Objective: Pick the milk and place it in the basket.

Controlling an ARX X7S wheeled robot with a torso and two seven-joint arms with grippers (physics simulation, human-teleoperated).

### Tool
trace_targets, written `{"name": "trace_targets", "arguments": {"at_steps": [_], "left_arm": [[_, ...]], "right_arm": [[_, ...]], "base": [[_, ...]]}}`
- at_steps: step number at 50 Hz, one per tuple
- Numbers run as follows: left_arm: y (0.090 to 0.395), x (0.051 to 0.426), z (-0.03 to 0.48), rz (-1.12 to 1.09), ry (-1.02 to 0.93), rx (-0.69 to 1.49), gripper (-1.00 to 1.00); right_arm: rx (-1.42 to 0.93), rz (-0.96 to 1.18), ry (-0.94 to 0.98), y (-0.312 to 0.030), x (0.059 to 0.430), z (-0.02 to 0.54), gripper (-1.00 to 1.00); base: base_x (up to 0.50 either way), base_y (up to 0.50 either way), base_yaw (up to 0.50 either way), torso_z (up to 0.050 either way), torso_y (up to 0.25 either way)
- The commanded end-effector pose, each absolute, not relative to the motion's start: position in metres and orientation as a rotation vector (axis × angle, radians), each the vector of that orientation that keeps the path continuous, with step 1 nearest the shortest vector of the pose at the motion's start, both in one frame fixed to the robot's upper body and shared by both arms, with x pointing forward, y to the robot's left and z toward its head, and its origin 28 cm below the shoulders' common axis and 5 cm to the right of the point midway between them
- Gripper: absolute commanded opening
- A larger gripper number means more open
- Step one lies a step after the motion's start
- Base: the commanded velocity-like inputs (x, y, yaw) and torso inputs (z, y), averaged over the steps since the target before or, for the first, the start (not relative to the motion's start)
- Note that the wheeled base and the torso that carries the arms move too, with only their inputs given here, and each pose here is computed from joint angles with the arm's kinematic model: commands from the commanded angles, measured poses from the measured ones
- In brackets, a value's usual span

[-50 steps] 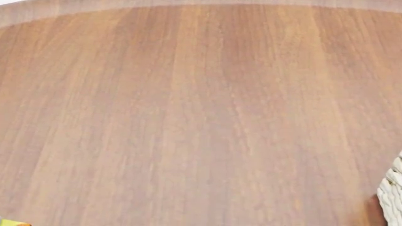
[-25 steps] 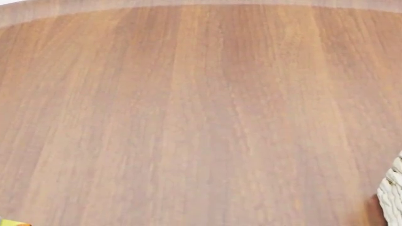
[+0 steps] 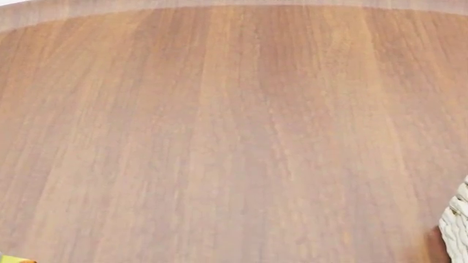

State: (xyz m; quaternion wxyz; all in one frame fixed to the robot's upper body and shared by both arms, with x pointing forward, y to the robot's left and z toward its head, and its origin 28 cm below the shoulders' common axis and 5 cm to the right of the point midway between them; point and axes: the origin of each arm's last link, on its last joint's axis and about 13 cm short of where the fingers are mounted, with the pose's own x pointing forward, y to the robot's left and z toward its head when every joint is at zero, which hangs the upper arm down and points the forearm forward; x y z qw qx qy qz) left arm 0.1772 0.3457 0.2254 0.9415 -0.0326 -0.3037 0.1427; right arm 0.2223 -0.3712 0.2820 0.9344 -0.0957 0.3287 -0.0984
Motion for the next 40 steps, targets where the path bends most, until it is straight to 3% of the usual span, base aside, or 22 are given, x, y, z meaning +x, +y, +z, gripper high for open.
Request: {"name": "trace_targets", "arguments": {"at_steps": [1,13,32,33,40], "left_arm": [[0.3502,0.1758,0.2243,0.328,-0.644,-0.053,1.0],[0.3499,0.1759,0.2238,0.319,-0.646,-0.042,1.0],[0.3512,0.1756,0.2239,0.329,-0.642,-0.066,1.0],[0.3511,0.1757,0.2239,0.329,-0.641,-0.069,1.0],[0.3511,0.1757,0.2241,0.332,-0.641,-0.073,1.0]], "right_arm": [[-0.21,-0.198,0.58,-0.3706,0.2245,0.2995,-1.0],[-0.209,-0.199,0.579,-0.3707,0.2263,0.2998,-1.0],[-0.222,-0.191,0.587,-0.3689,0.2263,0.2982,-1.0],[-0.224,-0.188,0.587,-0.3688,0.2262,0.2983,1.0],[-0.226,-0.175,0.588,-0.3683,0.2264,0.299,1.0]], "base": [[0.0,0.0,0.0,0.01,0.0],[0.0,0.0,0.0,0.0,-0.193],[0.0,0.0,0.0,0.0,-0.003],[0.0,0.0,0.0,0.0,0.0],[0.0,0.0,0.0,0.0,0.0]]}}
